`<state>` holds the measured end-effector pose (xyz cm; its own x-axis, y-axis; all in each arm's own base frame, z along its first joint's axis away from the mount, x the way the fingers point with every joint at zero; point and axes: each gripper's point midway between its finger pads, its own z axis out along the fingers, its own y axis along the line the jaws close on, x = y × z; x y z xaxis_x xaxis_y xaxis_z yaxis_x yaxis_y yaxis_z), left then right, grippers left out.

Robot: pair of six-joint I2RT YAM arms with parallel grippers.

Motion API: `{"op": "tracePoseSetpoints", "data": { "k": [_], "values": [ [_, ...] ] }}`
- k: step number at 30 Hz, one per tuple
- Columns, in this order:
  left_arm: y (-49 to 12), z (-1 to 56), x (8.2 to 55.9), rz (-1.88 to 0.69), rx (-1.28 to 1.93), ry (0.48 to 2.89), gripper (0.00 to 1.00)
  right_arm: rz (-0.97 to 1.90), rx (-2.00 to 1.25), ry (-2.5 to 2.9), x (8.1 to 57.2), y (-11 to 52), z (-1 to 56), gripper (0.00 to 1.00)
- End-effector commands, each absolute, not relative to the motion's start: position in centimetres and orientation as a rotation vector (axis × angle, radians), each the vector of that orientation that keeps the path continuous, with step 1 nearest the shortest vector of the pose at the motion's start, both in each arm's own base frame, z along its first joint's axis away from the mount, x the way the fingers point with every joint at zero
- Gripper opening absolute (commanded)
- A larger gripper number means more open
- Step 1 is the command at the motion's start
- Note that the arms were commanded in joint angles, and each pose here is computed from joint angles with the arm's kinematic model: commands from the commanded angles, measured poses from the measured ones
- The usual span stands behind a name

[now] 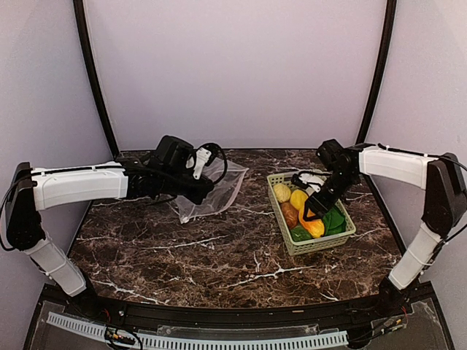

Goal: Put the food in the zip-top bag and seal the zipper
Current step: Pick up the fake fruit from the bin.

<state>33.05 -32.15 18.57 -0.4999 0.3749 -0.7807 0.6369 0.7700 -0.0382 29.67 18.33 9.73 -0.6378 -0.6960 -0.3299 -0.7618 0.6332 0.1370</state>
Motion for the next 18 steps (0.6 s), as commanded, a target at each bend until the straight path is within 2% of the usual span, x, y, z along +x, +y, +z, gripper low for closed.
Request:
{"op": "tracePoseSetpoints", "data": {
  "k": [1,10,18],
  "values": [
    [-32.4,20.6,32.6,-0.492,0.736,2.093,0.01,0.363,-1.171,2.695,29.4,17.7,8.1,0.65],
    [-32.6,20.6,32.7,-0.499,0.736,2.099,0.01,0.322,-1.136,2.780,29.4,17.1,6.2,0.67],
    [-33.8,20.7,31.7,-0.649,0.693,2.136,0.01,0.364,-1.104,2.737,30.0,17.5,8.1,0.45]
  ]
}}
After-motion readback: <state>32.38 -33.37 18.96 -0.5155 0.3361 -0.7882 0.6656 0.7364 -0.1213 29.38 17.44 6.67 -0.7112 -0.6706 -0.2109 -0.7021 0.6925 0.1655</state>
